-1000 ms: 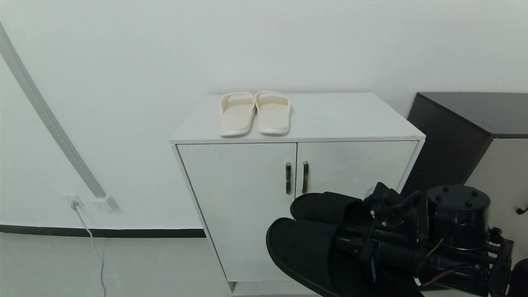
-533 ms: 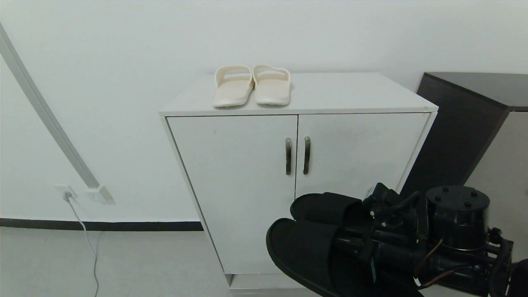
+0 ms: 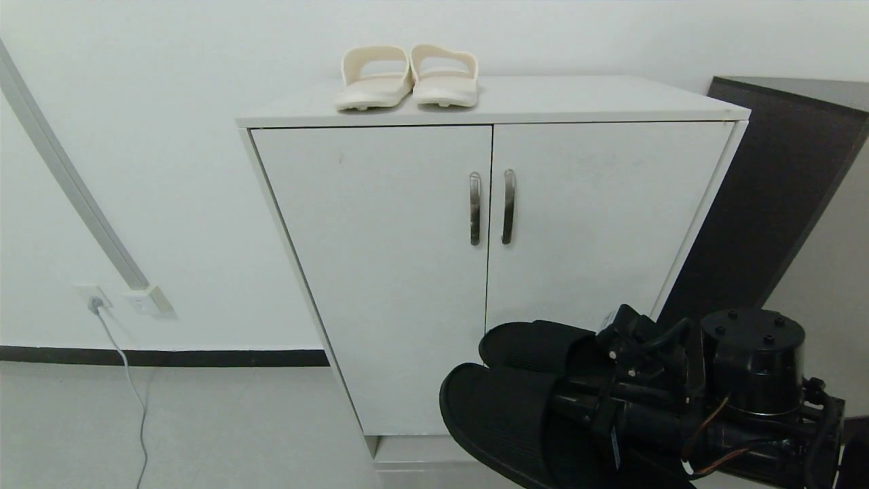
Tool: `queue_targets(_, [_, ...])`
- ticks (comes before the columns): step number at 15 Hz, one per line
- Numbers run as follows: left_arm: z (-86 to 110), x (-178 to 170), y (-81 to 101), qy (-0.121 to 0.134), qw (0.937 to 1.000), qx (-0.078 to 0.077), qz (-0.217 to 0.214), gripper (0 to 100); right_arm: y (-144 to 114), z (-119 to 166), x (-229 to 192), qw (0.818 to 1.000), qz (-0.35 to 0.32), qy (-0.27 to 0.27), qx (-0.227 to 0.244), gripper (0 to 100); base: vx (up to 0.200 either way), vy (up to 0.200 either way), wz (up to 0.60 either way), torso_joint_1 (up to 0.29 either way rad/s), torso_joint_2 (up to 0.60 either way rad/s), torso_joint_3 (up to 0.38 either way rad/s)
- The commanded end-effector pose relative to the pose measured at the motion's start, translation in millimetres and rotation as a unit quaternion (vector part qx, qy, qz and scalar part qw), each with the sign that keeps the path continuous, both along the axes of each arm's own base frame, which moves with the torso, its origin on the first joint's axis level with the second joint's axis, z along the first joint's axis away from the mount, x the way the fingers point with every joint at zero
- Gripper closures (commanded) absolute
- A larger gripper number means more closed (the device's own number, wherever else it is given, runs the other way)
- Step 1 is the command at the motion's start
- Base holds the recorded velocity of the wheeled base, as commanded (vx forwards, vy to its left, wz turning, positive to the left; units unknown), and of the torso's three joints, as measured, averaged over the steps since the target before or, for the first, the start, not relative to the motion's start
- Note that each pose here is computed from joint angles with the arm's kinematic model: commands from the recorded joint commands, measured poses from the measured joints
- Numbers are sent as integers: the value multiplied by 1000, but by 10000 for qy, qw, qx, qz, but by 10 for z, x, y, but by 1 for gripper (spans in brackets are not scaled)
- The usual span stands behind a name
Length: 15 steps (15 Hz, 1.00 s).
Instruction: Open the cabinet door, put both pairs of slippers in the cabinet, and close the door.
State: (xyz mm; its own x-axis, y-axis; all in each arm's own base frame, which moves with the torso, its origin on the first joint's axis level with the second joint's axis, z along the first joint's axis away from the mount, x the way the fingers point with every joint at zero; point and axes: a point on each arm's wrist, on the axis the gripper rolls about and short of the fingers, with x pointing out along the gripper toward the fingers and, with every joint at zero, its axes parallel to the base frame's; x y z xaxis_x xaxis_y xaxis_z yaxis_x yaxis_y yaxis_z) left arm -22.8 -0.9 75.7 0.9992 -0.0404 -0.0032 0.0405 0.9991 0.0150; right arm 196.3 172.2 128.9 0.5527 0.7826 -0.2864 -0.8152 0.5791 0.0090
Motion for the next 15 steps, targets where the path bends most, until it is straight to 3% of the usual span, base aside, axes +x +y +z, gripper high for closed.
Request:
queue_targets(1, [-2,1,0,14,10000,16,3,0,2,-6,-1,10000,8,9,-7,100,0,0,0,-36,437,393])
queue_targets(3, [-2,1,0,15,10000,-6,18,0,2,-6,-1,10000,8,9,-7,100,0,0,0,-10,356,359])
queue_targets(7, [20,3,4,7,10000,-6,95,0,0,-9,-3,10000,15,-3,-25,100,0,0,0,2,80,75])
queue_targets(9, [326,-85,7,-551,9983,-54,169,0,0,-17,-3,10000,23,-15,-52,100,0,0,0,0,0,0])
queue_targets(10, [586,-92,6,-487,9986,-151,126,0,8,-32,7,10000,24,3,-66,100,0,0,0,0,0,0])
queue_targets(13, [653,184,-11,479,9983,-184,-272,0,10,-47,9,10000,31,28,-84,100,0,0,0,0,0,0])
queue_targets(15, [743,295,-40,443,9939,-250,-982,0,10,-47,9,10000,31,28,-84,100,0,0,0,0,0,0])
